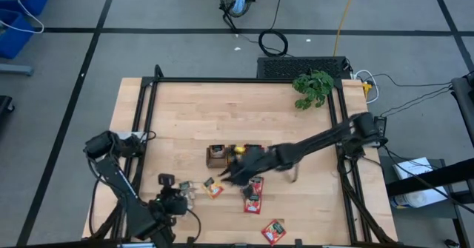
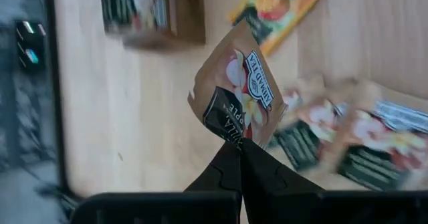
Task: Pick & Place Tea
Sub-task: Put the brown tea bag into the left section of the wooden organizer
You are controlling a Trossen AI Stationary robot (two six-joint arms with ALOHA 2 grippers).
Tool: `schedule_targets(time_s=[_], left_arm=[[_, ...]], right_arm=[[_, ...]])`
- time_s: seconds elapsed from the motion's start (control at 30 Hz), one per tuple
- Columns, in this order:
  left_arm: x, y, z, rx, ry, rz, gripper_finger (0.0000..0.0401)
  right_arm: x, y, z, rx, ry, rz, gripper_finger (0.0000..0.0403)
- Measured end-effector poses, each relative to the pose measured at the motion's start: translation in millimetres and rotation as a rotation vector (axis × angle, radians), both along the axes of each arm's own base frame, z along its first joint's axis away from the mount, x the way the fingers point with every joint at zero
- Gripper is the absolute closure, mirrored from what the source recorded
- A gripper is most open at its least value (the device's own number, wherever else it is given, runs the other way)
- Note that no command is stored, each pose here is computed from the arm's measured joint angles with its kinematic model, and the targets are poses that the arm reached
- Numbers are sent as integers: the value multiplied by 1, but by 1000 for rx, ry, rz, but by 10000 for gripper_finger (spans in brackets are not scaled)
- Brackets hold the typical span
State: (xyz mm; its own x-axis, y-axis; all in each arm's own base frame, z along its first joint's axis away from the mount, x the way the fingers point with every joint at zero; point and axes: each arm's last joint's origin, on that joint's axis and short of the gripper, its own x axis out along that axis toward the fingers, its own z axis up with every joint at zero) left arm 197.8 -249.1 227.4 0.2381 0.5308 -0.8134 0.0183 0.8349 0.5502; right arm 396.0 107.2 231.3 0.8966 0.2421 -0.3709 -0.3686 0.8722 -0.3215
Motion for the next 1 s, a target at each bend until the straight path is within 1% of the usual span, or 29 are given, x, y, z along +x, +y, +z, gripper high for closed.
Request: schedule_targets(time_s=[0.1,0.2,0.3,0.43,0.5,0.6,0.67,0.8,0.87,0.93,1.0], left_arm=[[13,9,0,53,47,-105,401],[34,22,9,60,89,-174,401],[62,38,25,69,84,-224,401],[93,57,43,54,44,-278,401],[103,62,48,39,18,-292,401],[113,65,50,24,-18,-324,401],[115,65,50,20,-22,-343,401],[121,63,51,6,-69,-365,401],[123,61,51,-2,-78,-378,401],[124,60,48,2,-75,-381,401],[125,60,45,7,-63,-381,401]], right_arm=[[-35,-12,-4,41,-145,-40,362],[-62,-15,-11,38,-181,-97,374],[-76,-16,-19,48,-189,-108,383],[-83,-14,-29,81,-171,-106,386],[-85,-13,-32,104,-156,-111,378],[-85,-14,-33,109,-148,-118,342],[-85,-13,-32,112,-158,-116,304],[-80,-12,-25,119,-191,-196,221],[-78,-13,-24,113,-185,-211,186],[-75,-12,-21,117,-181,-193,162],[-69,-8,-13,135,-192,-169,151]])
